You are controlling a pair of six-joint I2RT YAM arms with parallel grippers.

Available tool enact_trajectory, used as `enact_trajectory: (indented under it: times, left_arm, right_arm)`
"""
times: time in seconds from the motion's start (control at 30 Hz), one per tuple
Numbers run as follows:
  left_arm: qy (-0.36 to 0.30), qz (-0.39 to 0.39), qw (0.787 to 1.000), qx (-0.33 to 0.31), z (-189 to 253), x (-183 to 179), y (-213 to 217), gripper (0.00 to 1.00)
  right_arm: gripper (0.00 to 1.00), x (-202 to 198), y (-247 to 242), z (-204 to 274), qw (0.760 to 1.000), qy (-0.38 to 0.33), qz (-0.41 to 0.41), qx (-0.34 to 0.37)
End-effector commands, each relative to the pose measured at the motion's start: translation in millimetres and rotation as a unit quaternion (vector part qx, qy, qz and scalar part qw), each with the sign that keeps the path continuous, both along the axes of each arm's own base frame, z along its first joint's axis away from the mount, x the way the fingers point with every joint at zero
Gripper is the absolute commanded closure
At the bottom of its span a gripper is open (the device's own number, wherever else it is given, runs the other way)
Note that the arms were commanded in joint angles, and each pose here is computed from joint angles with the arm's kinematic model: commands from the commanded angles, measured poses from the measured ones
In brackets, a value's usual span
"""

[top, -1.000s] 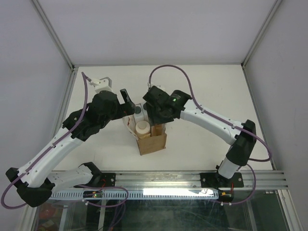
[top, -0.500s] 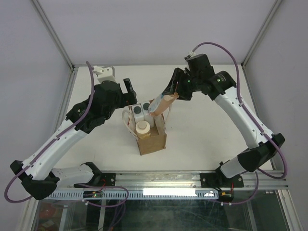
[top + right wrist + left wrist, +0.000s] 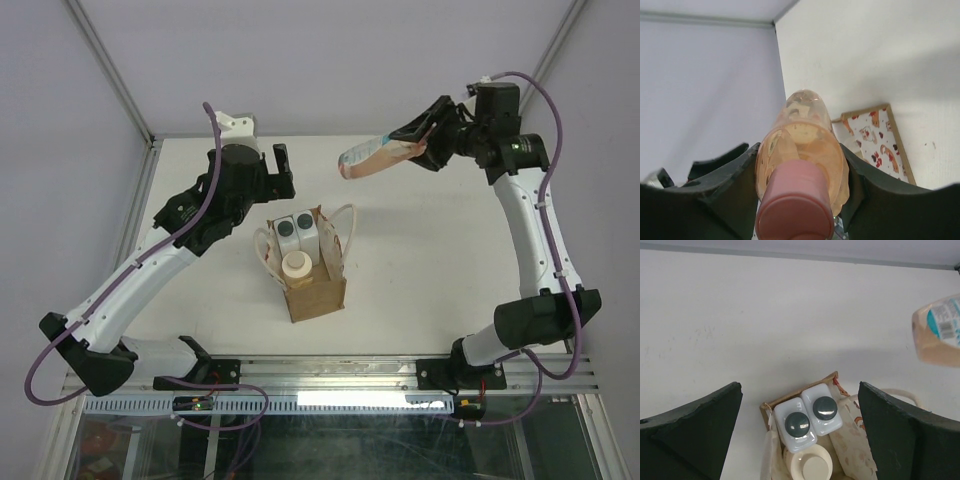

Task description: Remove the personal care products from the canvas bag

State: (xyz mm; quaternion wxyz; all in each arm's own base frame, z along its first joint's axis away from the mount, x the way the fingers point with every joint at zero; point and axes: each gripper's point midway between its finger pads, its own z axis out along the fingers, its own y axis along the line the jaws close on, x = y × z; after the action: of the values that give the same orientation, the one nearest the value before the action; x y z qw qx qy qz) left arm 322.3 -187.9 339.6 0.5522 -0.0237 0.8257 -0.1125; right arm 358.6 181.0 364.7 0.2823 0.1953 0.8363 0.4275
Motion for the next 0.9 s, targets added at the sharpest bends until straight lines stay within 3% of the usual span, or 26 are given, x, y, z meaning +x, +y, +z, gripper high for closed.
enact_trajectory:
  times: [0.0,0.23,0.5,0.87]
  left_arm:
    - [-0.034,-0.026,0.998,-0.042,26.4,-9.0,-1.9,0.01]
    - [-0.015,-0.037,0.998,-0.055,8.6,-28.2,4.6,0.01]
    - [-0.005,-0.044,0.998,-0.036,-0.9,-25.3,2.5,0.01]
    - [0.000,-0.029,1.000,0.002,-2.9,10.3,20.7,0.01]
  right_arm:
    - [1.00,7.4,-28.3,83.1,0.989,-0.132,-0.011,0.065]
    - [1.00,27.2,-72.5,4.2,0.993,-0.101,-0.050,-0.047]
    - [1.00,41.9,-102.6,-90.0,0.978,-0.050,-0.062,-0.190]
    - [1.00,107.7,-72.0,-122.4,0.915,-0.094,-0.016,-0.392]
